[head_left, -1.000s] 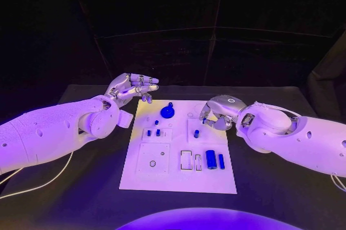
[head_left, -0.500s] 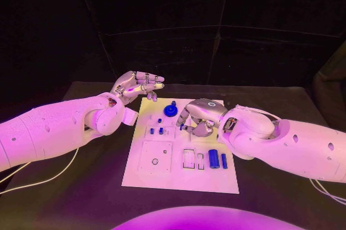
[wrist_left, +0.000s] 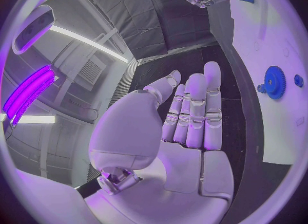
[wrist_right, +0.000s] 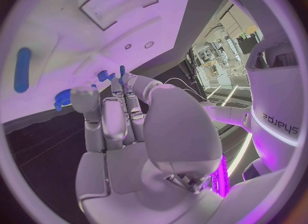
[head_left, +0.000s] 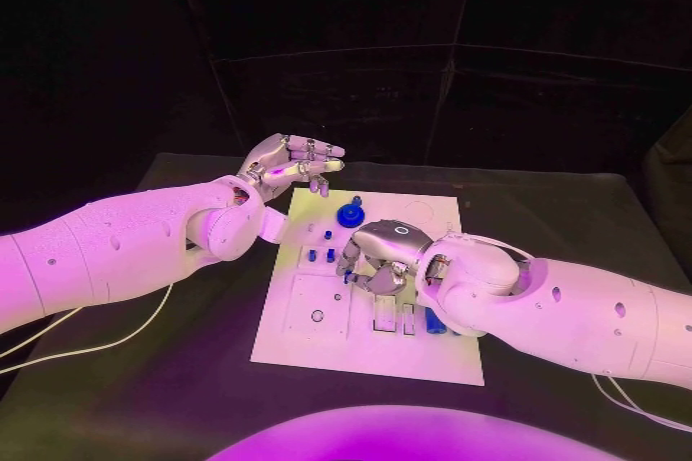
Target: Assemble the parts on the task board
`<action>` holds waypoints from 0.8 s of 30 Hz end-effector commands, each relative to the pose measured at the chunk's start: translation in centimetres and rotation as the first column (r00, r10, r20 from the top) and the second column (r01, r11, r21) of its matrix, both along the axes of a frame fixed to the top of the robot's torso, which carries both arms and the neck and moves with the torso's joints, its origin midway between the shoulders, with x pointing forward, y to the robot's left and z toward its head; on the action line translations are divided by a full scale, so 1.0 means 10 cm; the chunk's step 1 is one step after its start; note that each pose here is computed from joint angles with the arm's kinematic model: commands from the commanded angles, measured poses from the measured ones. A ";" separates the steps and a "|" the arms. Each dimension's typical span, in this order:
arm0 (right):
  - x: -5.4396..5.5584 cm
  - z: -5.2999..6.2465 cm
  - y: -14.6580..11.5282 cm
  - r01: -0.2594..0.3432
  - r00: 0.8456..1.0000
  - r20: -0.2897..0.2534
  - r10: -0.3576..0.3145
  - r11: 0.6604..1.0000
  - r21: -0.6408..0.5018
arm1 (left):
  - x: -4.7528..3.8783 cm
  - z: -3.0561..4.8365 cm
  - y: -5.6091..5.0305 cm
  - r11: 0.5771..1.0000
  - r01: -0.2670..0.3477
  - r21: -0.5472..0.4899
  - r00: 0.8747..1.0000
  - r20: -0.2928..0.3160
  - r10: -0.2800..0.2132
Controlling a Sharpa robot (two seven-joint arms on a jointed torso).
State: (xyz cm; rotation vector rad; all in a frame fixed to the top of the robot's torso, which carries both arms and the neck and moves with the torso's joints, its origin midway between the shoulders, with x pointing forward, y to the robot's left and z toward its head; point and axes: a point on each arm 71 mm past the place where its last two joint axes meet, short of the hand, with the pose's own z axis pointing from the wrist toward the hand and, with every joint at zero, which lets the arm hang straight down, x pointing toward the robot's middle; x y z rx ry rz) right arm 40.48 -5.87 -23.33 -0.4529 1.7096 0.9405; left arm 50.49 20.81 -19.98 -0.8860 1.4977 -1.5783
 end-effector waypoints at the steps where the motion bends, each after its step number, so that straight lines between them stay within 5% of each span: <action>1: -0.01 -0.04 0.04 -0.022 1.000 -0.010 0.022 0.999 -0.026 | 0.005 0.023 -0.01 1.000 0.000 -0.013 1.000 0.013 0.000; 24: -0.05 -0.19 0.19 -0.049 0.999 0.007 0.049 0.997 -0.063 | 0.010 0.019 -0.04 1.000 0.009 -0.014 1.000 0.008 -0.009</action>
